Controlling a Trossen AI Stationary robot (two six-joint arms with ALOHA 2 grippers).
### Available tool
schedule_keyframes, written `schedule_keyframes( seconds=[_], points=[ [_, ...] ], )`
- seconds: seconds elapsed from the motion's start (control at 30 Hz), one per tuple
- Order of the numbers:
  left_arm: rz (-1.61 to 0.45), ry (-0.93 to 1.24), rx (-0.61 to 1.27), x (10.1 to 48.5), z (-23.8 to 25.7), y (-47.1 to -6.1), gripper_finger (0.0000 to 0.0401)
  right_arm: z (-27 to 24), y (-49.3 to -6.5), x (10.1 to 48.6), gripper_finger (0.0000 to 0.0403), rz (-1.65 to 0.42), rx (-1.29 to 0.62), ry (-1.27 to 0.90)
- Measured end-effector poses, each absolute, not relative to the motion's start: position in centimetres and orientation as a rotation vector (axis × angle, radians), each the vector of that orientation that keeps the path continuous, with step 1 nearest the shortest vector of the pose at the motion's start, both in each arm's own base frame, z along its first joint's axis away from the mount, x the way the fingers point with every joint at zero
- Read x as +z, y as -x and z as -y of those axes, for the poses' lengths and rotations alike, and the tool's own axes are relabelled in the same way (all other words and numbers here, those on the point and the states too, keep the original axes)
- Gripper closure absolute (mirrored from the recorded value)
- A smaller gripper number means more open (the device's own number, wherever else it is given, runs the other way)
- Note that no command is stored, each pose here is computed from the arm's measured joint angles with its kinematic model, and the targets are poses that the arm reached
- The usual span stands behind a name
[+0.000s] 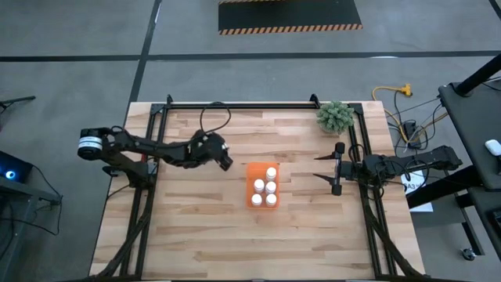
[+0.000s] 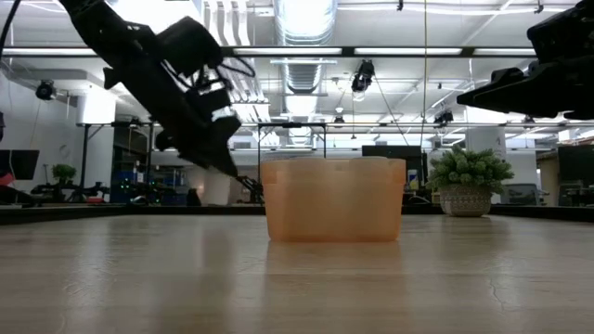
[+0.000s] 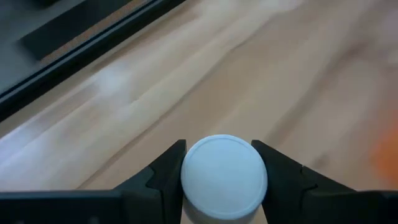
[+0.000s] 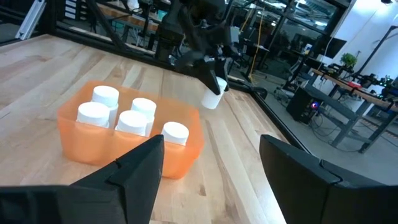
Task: Pick and place pill bottles into a basket
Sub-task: Put the white pill bottle into the orange bin
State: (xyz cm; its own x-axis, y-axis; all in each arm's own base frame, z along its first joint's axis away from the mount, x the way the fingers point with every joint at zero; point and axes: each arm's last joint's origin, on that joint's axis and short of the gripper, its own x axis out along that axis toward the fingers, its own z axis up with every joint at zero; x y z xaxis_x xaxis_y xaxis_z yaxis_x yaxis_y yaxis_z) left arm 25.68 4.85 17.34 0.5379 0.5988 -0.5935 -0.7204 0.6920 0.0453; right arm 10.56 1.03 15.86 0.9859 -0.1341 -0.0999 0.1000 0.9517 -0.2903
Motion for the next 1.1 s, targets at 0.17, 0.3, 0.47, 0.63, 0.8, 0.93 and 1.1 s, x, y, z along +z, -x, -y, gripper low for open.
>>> schedule_keyframes(
  seconds=[0.17, 0.3, 0.47, 0.63, 0.8, 0.93, 1.1],
  points=[
    [-0.498, 0.216, 0.592, 18.3, -4.3, -26.9, 0.0259, -1.0, -10.6, 15.9, 0.0150, -0.119, -0.117, 0.289],
    [-0.458, 0.197, 0.470, 18.8, -3.8, -27.4, 0.0259, -1.0, -10.6, 15.8, 0.0154, -0.120, -0.118, 0.290],
    [-0.399, 0.189, 0.403, 19.4, -3.2, -27.8, 0.0259, -1.0, -10.6, 15.9, 0.0151, -0.120, -0.118, 0.288],
    [-0.392, 0.148, 0.378, 19.5, -2.8, -27.9, 0.0259, -1.0, -10.6, 15.9, 0.0147, -0.119, -0.118, 0.288],
    [-0.347, 0.139, 0.349, 20.0, -2.4, -28.1, 0.0259, -1.0, -10.6, 15.8, 0.0152, -0.120, -0.118, 0.289],
    [-0.327, 0.115, 0.310, 20.3, -1.7, -28.2, 0.0259, -1.0, -10.6, 15.8, 0.0154, -0.120, -0.118, 0.289],
    [-0.296, 0.078, 0.278, 21.1, -0.9, -28.5, 0.0259, -1.0, -10.6, 15.8, 0.0149, -0.120, -0.119, 0.290]
  ],
)
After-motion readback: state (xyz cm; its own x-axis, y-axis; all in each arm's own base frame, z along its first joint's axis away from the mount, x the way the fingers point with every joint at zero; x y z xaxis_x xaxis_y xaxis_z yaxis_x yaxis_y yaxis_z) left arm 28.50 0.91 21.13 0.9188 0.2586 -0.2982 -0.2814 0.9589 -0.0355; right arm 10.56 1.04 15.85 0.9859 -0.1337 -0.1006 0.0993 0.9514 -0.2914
